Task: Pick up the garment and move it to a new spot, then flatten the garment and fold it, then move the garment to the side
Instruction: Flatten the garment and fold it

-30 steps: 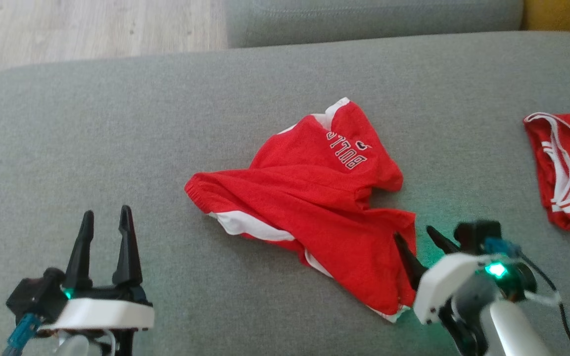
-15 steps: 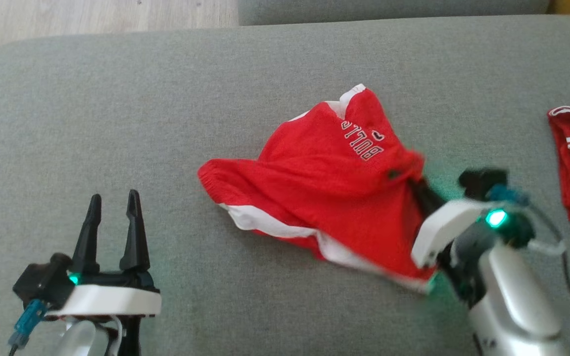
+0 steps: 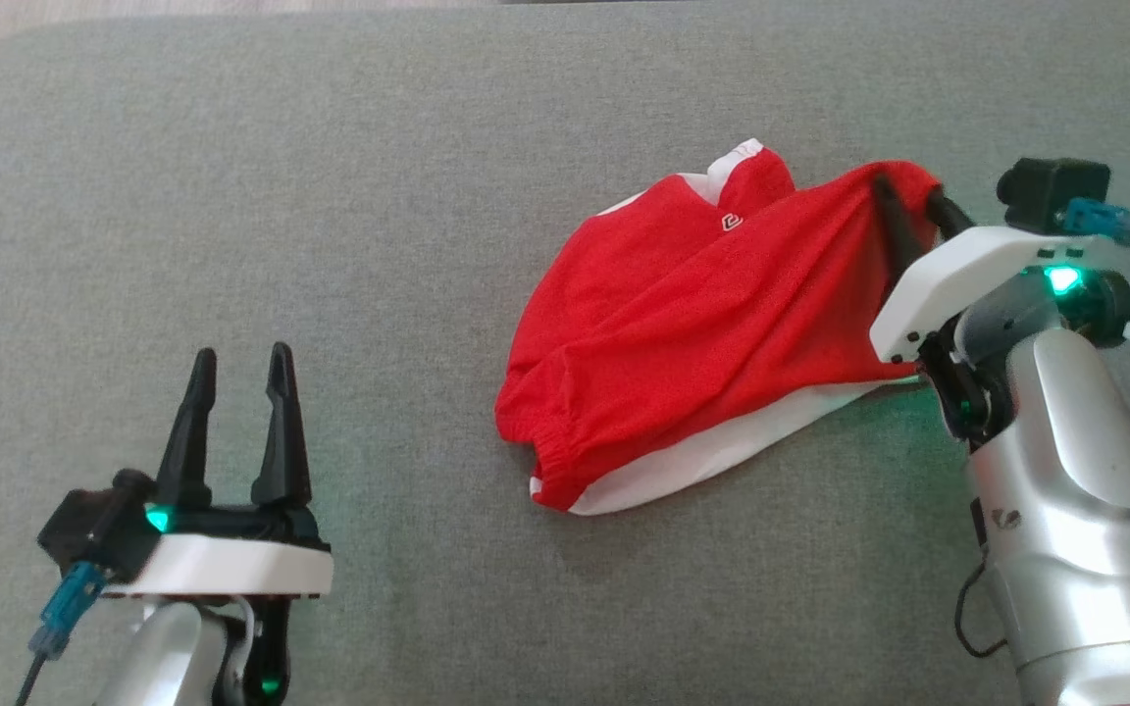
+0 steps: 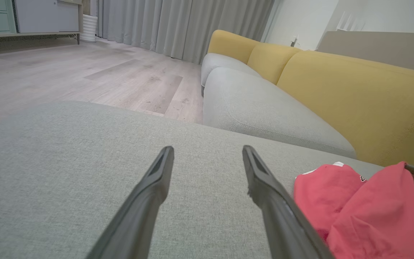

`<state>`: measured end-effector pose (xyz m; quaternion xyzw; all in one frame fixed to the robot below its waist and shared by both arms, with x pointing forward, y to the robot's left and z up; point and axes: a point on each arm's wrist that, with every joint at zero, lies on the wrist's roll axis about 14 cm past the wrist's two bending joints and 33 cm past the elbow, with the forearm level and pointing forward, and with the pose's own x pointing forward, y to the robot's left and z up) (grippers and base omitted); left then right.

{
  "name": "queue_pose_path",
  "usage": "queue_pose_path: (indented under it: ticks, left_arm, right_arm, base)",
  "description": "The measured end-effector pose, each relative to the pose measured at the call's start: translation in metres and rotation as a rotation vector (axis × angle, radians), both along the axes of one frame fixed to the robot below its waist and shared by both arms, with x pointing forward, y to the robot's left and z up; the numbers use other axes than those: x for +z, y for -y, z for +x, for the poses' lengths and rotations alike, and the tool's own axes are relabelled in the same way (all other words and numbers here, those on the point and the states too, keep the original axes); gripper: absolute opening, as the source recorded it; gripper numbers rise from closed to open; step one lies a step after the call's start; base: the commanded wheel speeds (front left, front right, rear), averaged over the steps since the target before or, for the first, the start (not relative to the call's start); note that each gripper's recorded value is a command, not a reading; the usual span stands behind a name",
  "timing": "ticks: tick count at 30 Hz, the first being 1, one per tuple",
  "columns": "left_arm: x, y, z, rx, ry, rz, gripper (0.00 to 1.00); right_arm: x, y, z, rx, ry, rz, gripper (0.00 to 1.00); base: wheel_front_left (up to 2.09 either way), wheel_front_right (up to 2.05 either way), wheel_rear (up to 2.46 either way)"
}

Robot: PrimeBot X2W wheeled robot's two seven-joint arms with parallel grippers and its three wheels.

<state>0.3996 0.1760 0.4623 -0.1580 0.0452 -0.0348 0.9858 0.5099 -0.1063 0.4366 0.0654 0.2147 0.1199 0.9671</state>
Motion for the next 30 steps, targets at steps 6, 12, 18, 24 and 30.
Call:
queue_pose_path:
  ticks: [6,12,18,24,30]
  left_arm:
    - [0.002,0.012,-0.001,-0.041,0.011,-0.008,1.00]
    - [0.012,0.022,-0.007,-0.067,0.039,-0.019,1.00]
    - [0.013,0.027,-0.024,-0.084,0.039,-0.007,1.00]
    - [0.018,0.037,-0.034,-0.105,0.054,-0.015,1.00]
    - [0.016,0.041,-0.036,-0.113,0.049,-0.022,1.00]
  right_arm:
    - [0.015,0.012,-0.003,-0.027,0.075,-0.004,1.00]
    - [0.053,0.038,-0.028,-0.060,0.274,-0.046,1.00]
    - [0.064,0.038,-0.087,-0.042,0.387,-0.059,1.00]
    - [0.048,0.042,-0.137,-0.067,0.341,-0.041,1.00]
    - [0.060,0.041,-0.139,-0.072,0.360,-0.035,1.00]
  base:
    - [0.00,0.00,0.00]
    - [0.00,0.00,0.00]
    - [0.00,0.00,0.00]
    - [0.00,0.00,0.00]
    - [0.00,0.00,0.00]
